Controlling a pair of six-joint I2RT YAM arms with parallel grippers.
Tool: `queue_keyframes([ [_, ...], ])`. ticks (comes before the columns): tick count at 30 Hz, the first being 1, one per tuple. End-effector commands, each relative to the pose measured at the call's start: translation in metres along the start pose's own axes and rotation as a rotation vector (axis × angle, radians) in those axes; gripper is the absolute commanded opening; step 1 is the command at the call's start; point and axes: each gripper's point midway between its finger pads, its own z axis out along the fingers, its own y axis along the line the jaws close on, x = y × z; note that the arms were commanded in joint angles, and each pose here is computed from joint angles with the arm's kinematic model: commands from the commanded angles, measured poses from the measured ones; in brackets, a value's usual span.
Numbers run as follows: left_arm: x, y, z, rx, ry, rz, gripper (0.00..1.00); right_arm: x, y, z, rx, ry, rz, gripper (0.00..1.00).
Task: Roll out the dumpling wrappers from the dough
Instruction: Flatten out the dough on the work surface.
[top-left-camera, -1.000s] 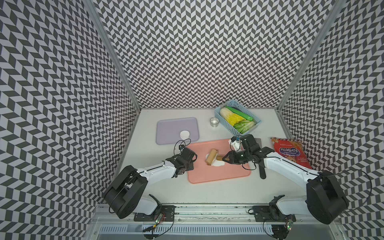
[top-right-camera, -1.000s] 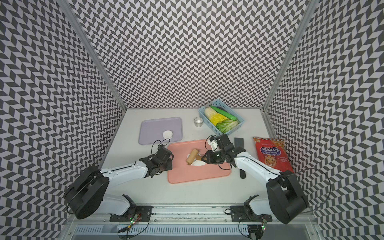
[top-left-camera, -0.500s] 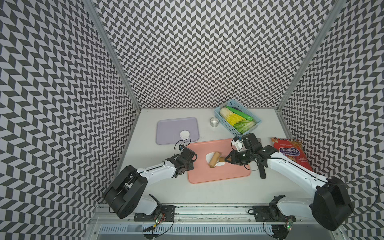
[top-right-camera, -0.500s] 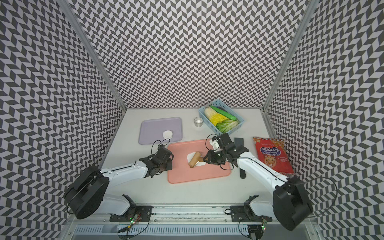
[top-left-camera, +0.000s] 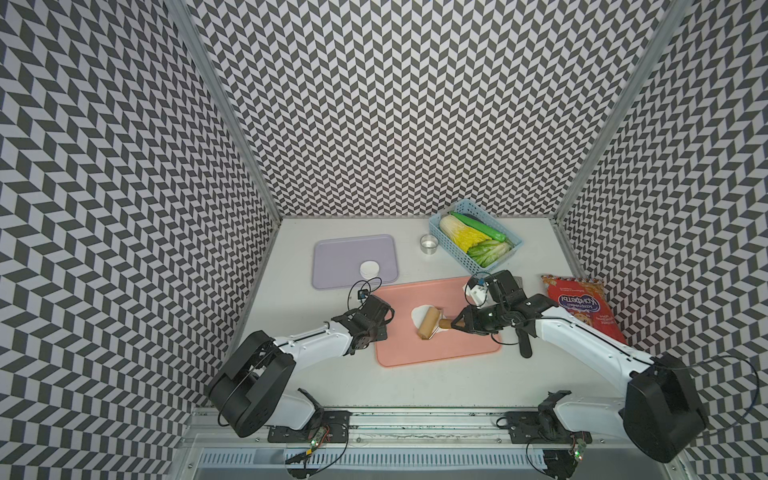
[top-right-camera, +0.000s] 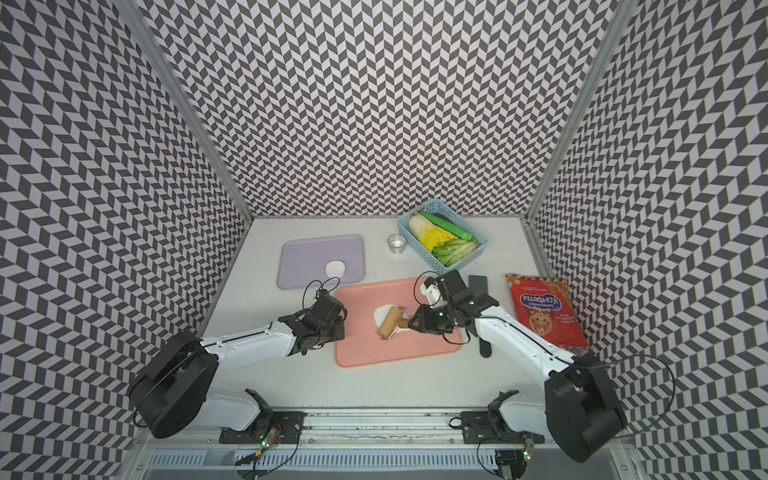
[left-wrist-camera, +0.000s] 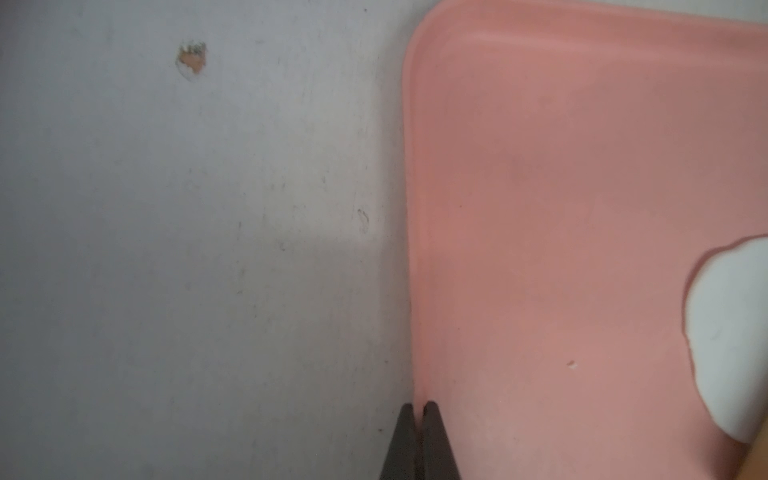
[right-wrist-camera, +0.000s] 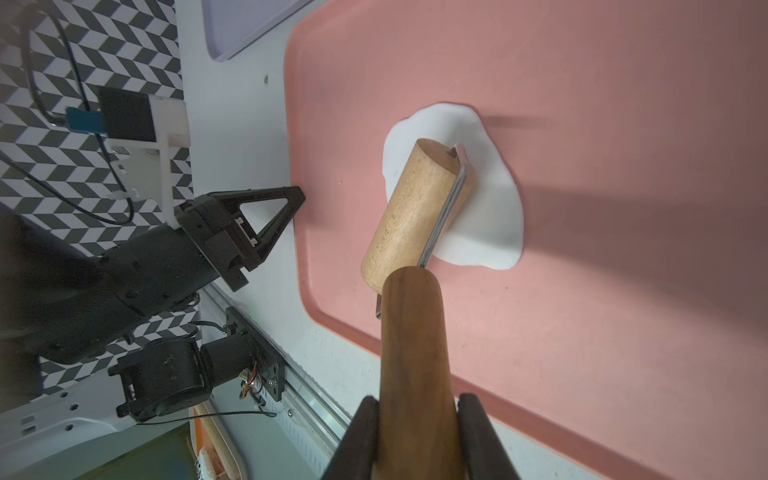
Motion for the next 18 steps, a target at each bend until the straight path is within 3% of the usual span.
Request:
queue_keyframes([
  [1,0.017,0.008,0.002,-0.027,0.059,0.041,0.00,0.025,-0.075,0.016,0.303,0.061,0.106,0.00],
  [18,0.017,0.009,0.003,-0.030,0.060,0.042,0.00,0.021,-0.068,0.052,0.283,0.084,0.116,0.00],
])
